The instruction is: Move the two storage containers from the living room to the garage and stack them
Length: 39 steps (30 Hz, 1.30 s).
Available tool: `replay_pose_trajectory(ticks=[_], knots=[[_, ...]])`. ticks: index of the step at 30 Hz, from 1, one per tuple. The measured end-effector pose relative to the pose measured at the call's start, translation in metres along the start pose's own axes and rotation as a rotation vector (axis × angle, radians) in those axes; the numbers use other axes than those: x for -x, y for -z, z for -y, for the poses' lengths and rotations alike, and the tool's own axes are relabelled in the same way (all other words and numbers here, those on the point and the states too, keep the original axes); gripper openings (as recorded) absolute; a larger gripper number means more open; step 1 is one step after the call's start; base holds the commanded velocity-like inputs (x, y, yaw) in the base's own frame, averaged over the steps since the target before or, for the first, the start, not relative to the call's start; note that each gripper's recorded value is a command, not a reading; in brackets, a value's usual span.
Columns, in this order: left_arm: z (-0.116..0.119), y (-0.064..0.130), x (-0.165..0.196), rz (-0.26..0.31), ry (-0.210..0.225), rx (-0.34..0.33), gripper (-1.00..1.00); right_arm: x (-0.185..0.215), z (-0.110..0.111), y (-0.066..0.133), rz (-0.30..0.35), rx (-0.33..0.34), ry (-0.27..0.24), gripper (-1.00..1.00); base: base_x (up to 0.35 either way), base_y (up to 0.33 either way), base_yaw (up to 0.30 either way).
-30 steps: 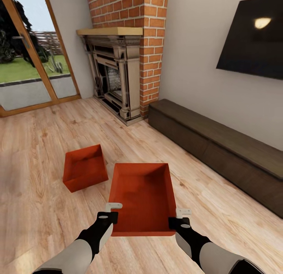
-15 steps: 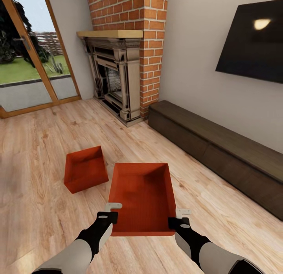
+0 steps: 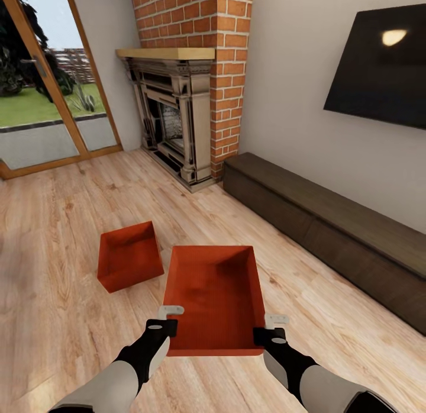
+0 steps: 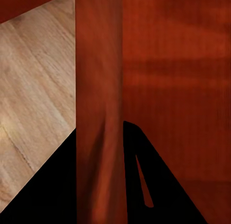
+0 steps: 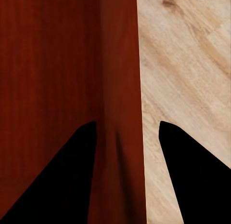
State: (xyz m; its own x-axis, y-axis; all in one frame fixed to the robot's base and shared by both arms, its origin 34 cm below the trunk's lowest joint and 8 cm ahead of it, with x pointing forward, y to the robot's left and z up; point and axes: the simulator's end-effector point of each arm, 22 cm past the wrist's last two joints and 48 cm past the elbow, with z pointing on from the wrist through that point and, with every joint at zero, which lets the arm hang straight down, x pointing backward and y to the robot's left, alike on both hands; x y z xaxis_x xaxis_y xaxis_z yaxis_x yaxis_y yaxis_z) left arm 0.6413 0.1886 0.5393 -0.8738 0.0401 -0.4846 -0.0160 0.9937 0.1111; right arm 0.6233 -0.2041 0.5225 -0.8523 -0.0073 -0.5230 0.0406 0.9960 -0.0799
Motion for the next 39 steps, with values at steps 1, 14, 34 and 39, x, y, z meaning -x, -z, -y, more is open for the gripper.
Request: replay_pose_trajectory(ticks=[1, 14, 34, 39], knots=[[0.0001, 0.0000, 0.0002, 0.000, 0.000, 0.000, -1.00, 0.0002, 0.0001, 0.0000, 0.000, 0.000, 0.000, -1.00, 0.000, 0.000, 0.000], [-0.0008, -0.0003, 0.0003, 0.001, 0.001, -0.001, -1.00, 0.0004, -0.0008, 0.0002, 0.000, -0.001, 0.001, -1.00, 0.000, 0.000, 0.000], [-0.0010, -0.0004, 0.0009, 0.003, 0.000, -0.003, -1.00, 0.0011, -0.0010, 0.0003, 0.002, -0.002, 0.000, -1.00, 0.000, 0.000, 0.000], [-0.0010, -0.0004, 0.0013, 0.003, -0.001, -0.003, -1.00, 0.0011, -0.0009, 0.0002, 0.002, -0.002, -0.001, -1.00, 0.000, 0.000, 0.000]])
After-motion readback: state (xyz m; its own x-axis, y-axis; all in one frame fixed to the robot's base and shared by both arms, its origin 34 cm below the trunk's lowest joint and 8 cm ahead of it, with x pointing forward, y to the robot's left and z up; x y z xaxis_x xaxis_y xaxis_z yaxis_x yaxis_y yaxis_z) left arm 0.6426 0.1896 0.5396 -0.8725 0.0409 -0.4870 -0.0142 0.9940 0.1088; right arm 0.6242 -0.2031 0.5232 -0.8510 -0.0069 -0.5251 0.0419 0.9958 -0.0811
